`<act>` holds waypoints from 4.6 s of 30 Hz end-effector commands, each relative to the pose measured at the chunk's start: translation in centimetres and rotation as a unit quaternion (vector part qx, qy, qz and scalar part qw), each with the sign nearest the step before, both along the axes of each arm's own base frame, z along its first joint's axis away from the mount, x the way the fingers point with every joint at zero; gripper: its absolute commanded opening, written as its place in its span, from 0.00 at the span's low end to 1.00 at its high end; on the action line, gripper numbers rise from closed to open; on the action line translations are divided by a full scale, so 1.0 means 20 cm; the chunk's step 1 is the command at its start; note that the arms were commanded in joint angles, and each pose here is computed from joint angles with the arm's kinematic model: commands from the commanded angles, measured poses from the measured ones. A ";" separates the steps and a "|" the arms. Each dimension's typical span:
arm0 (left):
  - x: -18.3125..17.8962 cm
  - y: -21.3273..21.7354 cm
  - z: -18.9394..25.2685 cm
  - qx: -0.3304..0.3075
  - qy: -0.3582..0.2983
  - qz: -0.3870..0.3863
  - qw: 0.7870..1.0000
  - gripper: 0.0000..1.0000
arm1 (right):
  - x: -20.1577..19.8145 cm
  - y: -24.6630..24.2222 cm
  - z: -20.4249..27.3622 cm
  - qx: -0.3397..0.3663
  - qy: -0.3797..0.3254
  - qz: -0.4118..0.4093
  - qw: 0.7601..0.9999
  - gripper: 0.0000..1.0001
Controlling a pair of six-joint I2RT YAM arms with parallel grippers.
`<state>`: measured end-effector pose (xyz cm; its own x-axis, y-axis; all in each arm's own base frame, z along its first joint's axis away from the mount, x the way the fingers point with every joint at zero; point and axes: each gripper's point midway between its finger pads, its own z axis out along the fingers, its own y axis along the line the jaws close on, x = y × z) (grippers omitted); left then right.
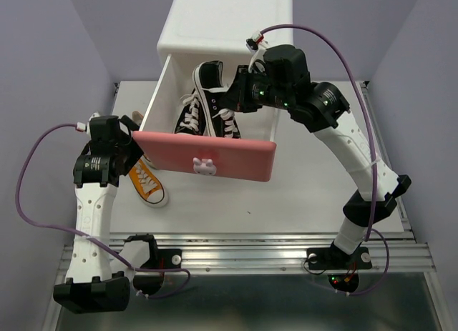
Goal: Place and organize the shoes in the shoe cabinet
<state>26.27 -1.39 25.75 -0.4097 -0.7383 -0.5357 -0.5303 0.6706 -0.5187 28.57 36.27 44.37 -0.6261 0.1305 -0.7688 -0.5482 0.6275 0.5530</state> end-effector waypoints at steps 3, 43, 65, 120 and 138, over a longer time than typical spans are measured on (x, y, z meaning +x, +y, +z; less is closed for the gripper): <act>0.03 0.01 0.02 0.000 -0.017 0.001 1.000 0.99 | -0.02 -0.06 0.26 0.056 -0.044 -0.058 0.996 0.01; -0.08 0.00 -0.03 0.023 0.009 -0.031 0.999 0.99 | 0.08 -0.14 0.07 -0.006 -0.036 -0.317 0.948 0.01; -0.09 0.04 -0.05 0.026 0.014 -0.001 1.000 0.99 | 0.18 -0.12 -0.05 -0.028 -0.025 -0.335 0.941 0.03; -0.10 0.07 -0.14 0.019 0.042 0.032 0.998 0.99 | 0.45 -0.02 -0.45 -0.106 0.014 -0.290 0.951 0.20; -0.12 0.06 -0.12 0.010 0.031 0.038 0.999 0.99 | 0.39 -0.09 -0.23 -0.065 -0.015 -0.287 0.956 0.66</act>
<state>24.09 -0.64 23.21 -0.4099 -0.7536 -0.5139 -0.6048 0.6463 -0.4653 37.22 34.96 36.41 -0.4999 0.3047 -0.8107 -0.0624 0.9210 0.3846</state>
